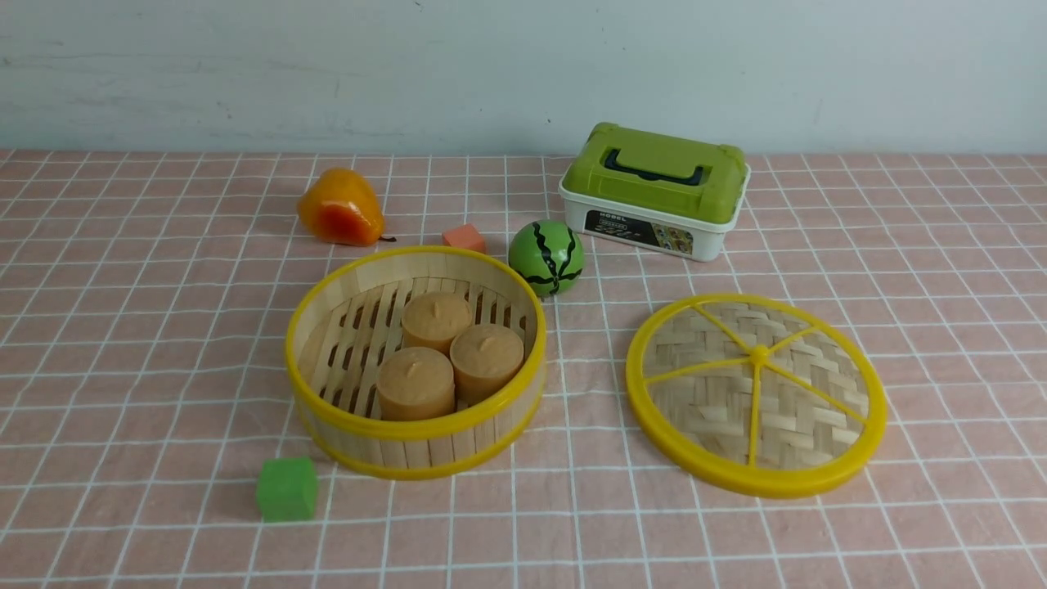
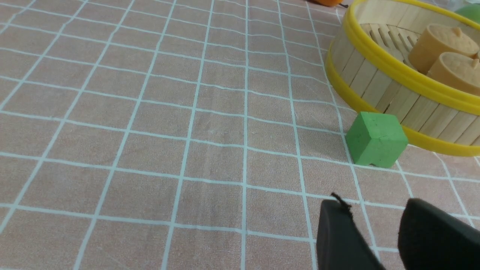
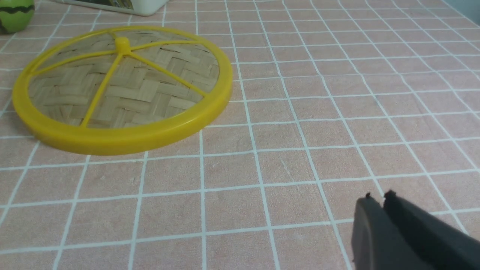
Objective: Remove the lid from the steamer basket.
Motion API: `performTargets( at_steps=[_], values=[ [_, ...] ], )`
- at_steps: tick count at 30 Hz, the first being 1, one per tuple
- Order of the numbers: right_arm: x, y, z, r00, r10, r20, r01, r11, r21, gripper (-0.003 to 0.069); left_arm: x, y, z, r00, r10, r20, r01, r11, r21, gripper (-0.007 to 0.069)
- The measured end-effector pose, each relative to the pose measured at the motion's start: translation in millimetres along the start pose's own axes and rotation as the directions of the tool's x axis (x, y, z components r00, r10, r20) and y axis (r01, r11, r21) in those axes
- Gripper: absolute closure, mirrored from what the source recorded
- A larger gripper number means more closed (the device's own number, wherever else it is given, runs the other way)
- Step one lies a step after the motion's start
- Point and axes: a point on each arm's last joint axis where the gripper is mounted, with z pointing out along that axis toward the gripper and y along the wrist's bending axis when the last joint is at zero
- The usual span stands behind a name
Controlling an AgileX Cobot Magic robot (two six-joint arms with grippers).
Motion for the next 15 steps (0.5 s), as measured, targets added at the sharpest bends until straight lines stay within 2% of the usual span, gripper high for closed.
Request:
performTargets(
  at_steps=[15],
  values=[
    [0.1, 0.0, 0.0, 1.000, 0.000, -0.001, 0.000, 1.000, 0.000, 0.0622, 0.0, 0.0, 0.0, 1.000, 0.000, 0.000, 0.000, 1.000, 0.000, 0.0386]
  ],
)
